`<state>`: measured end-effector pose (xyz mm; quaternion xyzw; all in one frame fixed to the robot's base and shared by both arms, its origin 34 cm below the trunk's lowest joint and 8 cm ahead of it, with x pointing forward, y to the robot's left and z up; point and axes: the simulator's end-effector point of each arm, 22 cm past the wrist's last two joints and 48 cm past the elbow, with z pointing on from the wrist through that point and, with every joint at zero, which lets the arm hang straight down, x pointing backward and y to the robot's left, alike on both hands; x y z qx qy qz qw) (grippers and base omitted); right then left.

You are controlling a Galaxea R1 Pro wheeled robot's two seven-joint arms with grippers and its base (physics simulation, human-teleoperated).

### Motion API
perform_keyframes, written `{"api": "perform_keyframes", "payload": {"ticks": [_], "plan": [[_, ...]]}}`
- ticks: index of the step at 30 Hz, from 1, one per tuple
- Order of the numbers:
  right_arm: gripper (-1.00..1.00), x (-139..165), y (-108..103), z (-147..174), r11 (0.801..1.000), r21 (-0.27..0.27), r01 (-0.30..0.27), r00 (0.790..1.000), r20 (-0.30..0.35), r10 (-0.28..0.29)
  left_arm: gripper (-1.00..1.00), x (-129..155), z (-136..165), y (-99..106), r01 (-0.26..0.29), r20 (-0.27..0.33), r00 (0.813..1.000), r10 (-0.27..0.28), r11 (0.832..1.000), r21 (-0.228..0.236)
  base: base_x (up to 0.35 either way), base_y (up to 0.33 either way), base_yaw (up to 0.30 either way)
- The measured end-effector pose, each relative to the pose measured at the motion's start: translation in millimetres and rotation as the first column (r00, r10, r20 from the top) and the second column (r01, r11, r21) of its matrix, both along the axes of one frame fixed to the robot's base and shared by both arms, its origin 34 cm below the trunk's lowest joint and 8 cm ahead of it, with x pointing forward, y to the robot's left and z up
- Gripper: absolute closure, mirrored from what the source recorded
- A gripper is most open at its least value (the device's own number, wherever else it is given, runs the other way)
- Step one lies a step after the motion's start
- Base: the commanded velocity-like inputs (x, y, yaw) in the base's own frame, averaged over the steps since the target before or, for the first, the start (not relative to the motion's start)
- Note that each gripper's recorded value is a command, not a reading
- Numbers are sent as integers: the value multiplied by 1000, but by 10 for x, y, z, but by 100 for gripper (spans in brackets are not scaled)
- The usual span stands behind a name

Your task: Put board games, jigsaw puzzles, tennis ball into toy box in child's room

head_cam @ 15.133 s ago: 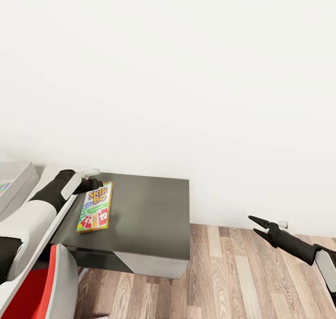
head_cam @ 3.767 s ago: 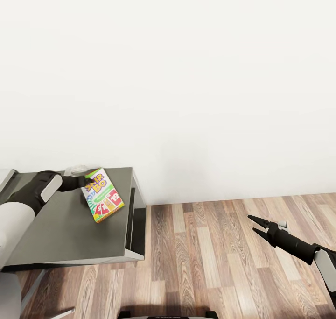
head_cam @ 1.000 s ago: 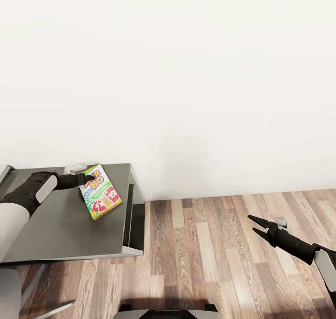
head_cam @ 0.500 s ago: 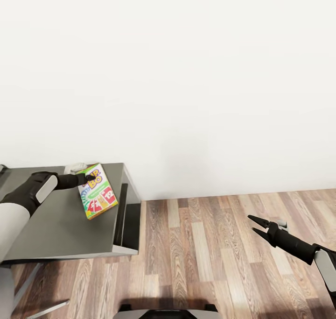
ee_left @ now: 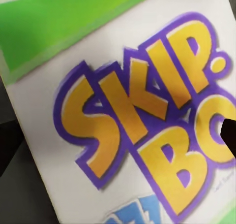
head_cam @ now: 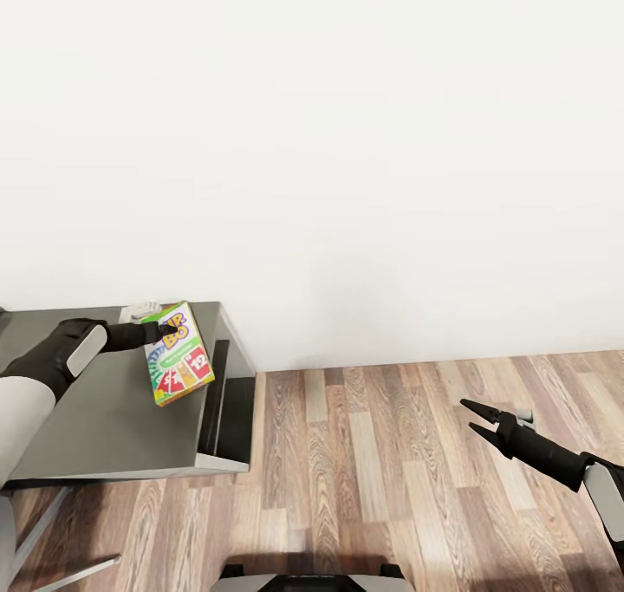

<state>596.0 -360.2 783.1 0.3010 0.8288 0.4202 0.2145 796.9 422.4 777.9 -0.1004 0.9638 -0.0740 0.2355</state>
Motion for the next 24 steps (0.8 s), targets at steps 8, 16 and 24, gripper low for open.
{"api": "perform_keyframes", "payload": {"ticks": [8,16,24], "plan": [[-100,0,0,0,1000,0,0,1000,0,0,-100,-2,-2,1,-1,-1,1000,1,1000,0,0,-72,0],[-100,1,1,1,1000,1,0,1000,0,0,-100,-1,-1,3,-1,-1,1000,1,1000,1,0,-33,0],[-100,5,11,-1,1000,1,1,1000,3,-1,-100,0,-2,2,-1,0,1000,1,1000,1,-15,-77,0]]}}
